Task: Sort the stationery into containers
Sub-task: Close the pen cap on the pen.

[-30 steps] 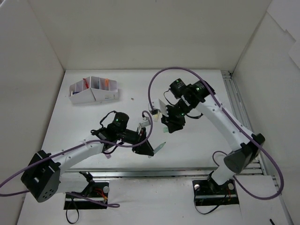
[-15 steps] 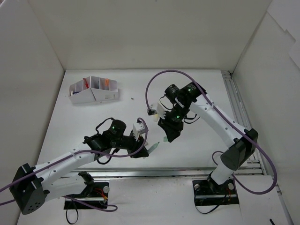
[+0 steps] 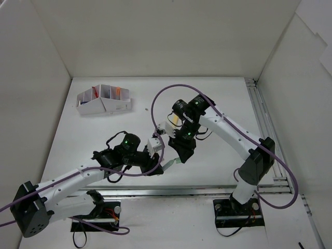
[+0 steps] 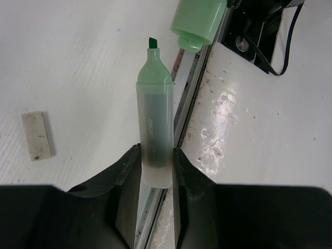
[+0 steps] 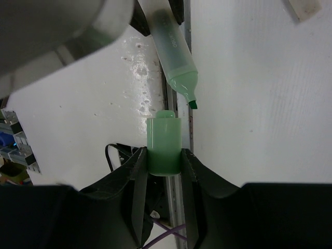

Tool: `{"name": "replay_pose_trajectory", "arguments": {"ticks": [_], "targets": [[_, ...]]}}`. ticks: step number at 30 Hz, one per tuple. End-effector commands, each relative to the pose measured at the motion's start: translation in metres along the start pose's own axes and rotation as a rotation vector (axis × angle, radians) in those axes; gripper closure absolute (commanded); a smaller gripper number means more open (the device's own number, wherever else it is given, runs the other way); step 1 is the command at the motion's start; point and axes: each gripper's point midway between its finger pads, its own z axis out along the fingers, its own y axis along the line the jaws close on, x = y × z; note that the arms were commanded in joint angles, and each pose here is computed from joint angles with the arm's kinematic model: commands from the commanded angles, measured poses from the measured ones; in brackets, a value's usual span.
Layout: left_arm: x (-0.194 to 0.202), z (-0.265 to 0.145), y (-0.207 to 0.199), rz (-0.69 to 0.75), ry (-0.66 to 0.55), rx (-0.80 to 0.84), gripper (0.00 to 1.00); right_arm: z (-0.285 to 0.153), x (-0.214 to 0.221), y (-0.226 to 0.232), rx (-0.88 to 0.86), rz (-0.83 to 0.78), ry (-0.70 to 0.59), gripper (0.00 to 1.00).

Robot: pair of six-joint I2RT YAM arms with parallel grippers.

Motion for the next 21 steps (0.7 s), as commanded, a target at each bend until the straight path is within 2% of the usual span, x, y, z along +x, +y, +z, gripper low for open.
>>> {"name": "replay_pose_trajectory", "arguments": {"ticks": [1, 21], "targets": [[-0.0342, -0.0068, -0.0152, 0.115, -0.084, 0.033, 1.00, -0.0006, 0.0113, 0.0163, -0.094, 0.027, 0.038, 1.00], [-0.0367, -0.0053, -0.0235, 0.208, -0.084, 0.008, 1.00, 0.0091, 0.0053, 0.0146, -0.214, -0.029, 0.015, 1.00]]}}
